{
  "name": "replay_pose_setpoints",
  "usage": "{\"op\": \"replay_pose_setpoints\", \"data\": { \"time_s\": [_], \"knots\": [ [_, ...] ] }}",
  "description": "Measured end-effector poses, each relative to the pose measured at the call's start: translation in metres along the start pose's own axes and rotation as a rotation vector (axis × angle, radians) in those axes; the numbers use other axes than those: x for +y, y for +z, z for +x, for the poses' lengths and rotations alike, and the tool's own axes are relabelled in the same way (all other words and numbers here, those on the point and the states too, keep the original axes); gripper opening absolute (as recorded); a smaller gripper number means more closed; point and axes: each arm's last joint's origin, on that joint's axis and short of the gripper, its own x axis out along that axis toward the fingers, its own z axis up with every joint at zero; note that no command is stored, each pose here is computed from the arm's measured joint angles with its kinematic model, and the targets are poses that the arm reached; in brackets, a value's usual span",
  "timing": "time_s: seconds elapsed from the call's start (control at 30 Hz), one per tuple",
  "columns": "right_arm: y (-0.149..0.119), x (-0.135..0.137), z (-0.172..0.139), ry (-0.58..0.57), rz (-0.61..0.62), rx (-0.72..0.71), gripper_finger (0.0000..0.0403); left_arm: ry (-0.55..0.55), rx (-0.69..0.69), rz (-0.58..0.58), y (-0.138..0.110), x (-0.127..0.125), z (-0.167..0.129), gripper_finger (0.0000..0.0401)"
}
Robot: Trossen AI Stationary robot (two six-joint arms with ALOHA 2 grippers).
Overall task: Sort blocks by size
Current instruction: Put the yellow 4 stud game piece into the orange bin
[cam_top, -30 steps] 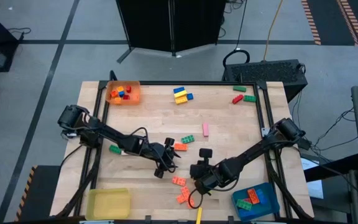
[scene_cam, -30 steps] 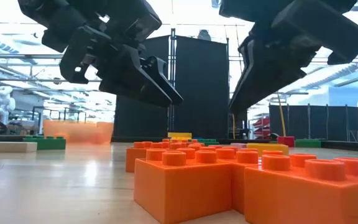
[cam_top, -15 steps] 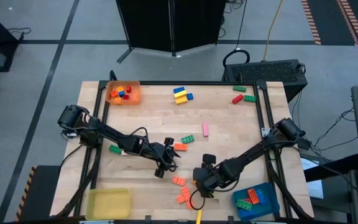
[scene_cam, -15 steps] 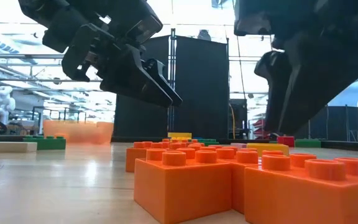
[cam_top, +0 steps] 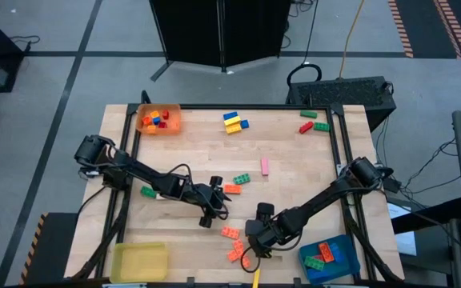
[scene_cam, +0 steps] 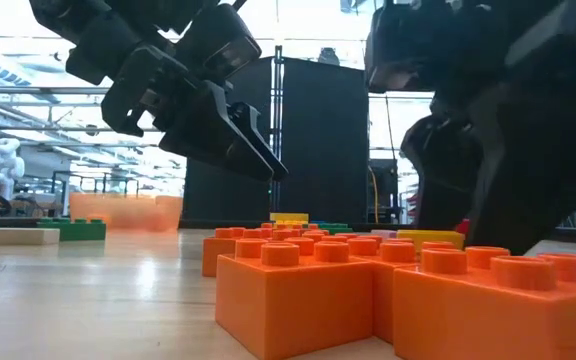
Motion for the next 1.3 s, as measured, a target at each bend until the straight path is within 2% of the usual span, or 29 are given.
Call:
{"op": "replay_pose_setpoints", "data": {
  "time_s": [0.17, 0.47, 0.63, 0.87, 1.07, 1.17, 1.3],
  "knots": [
    [0.002, -0.003, 0.001, -0.009, 0.000, -0.002, 0.0282, 0.000, 0.000, -0.001, 0.000, 0.000, 0.000, 0.0212],
    [0.008, -0.015, 0.003, -0.036, -0.040, 0.011, 0.0119, -0.020, -0.015, -0.014, 0.002, -0.007, 0.000, 0.0212],
    [0.013, -0.023, 0.003, -0.094, -0.068, -0.023, 0.0117, -0.037, -0.032, 0.058, 0.004, -0.014, -0.001, 0.0212],
    [0.027, -0.032, -0.013, -0.125, -0.072, -0.121, 0.0134, -0.040, -0.045, 0.355, 0.005, -0.026, -0.003, 0.0212],
    [0.046, -0.037, -0.024, -0.001, -0.084, -0.222, 0.0129, 0.082, -0.062, 0.518, 0.009, -0.023, -0.003, 0.0212],
    [0.054, -0.042, -0.025, 0.075, -0.085, -0.241, 0.0128, 0.092, -0.079, 0.587, 0.011, -0.023, -0.003, 0.0212],
    [0.059, -0.051, -0.024, 0.109, -0.068, -0.231, 0.0128, 0.089, -0.073, 0.686, 0.011, -0.025, -0.003, 0.0212]
  ]
}}
